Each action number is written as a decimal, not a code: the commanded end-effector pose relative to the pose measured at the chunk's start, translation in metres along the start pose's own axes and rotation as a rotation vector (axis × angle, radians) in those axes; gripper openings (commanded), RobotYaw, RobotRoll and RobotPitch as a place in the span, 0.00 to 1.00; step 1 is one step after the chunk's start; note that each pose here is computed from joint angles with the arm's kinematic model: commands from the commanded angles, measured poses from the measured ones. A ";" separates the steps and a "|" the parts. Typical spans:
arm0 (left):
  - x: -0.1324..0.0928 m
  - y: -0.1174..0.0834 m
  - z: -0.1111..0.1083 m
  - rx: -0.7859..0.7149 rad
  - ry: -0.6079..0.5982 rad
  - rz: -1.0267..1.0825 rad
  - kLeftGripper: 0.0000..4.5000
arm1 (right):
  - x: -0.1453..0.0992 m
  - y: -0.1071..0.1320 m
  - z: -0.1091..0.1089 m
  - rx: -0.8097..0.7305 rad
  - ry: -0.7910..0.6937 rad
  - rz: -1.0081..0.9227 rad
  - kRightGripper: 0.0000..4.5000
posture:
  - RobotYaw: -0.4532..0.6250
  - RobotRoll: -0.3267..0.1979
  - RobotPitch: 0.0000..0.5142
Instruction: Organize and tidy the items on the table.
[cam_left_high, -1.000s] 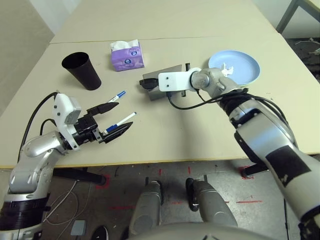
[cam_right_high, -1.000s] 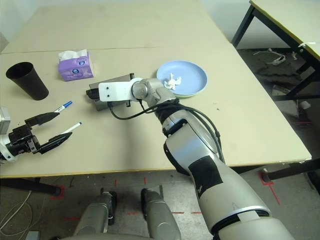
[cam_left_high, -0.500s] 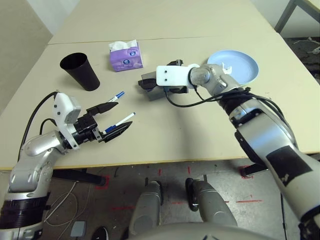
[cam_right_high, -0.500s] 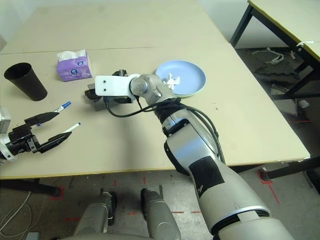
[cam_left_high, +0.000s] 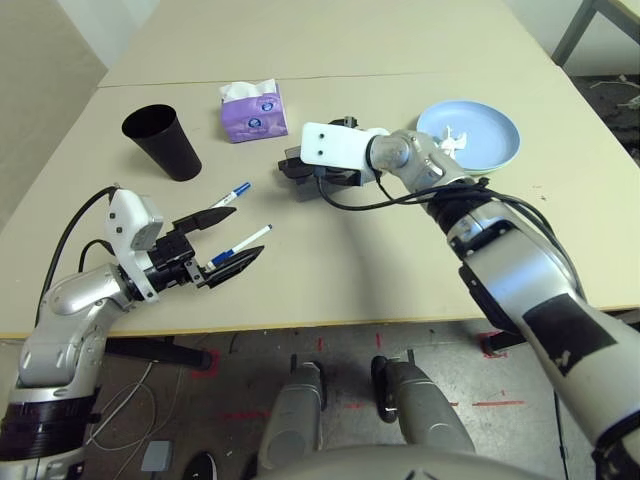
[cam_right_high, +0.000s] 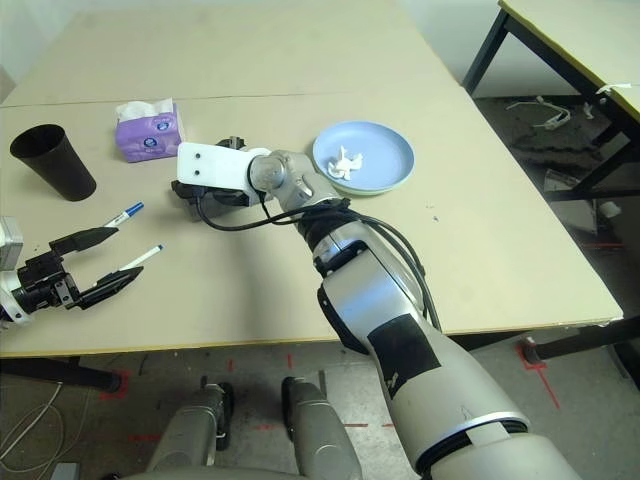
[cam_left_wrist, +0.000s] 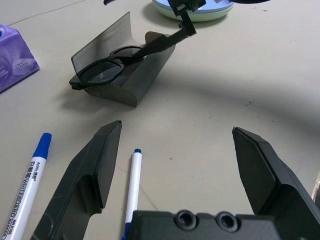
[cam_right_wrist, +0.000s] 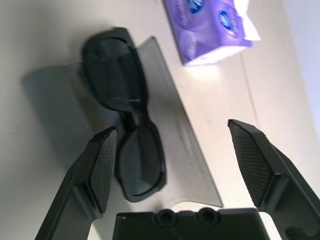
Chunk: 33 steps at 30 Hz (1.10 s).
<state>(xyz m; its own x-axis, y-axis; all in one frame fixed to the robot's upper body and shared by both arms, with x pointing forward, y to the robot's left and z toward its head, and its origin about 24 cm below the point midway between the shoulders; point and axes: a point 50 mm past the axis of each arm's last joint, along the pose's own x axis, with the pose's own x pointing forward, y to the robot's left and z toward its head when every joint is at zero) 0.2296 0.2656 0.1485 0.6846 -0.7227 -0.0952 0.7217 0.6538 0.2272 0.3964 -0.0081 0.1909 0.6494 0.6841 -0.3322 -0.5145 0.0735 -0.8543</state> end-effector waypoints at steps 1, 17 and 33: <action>-0.001 -0.002 -0.004 -0.005 0.012 0.005 1.00 | 0.004 0.003 0.003 -0.039 0.011 0.018 0.99 | 0.43 0.62 0.42; -0.001 -0.006 -0.004 -0.009 -0.009 0.022 1.00 | 0.005 0.019 -0.008 -0.055 0.060 0.104 0.91 | 0.44 0.62 0.42; 0.000 -0.009 -0.003 -0.008 -0.025 0.035 1.00 | 0.006 0.021 -0.007 -0.054 0.068 0.119 0.00 | 0.44 0.62 0.41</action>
<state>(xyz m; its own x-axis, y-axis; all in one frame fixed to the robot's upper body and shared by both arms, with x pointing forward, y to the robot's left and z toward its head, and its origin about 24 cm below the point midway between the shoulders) 0.2259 0.2612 0.1424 0.7071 -0.7040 -0.0662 0.6999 0.6833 0.2081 0.3960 -0.0097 0.1739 0.6372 0.6355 -0.4359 -0.5453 -0.0279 -0.8378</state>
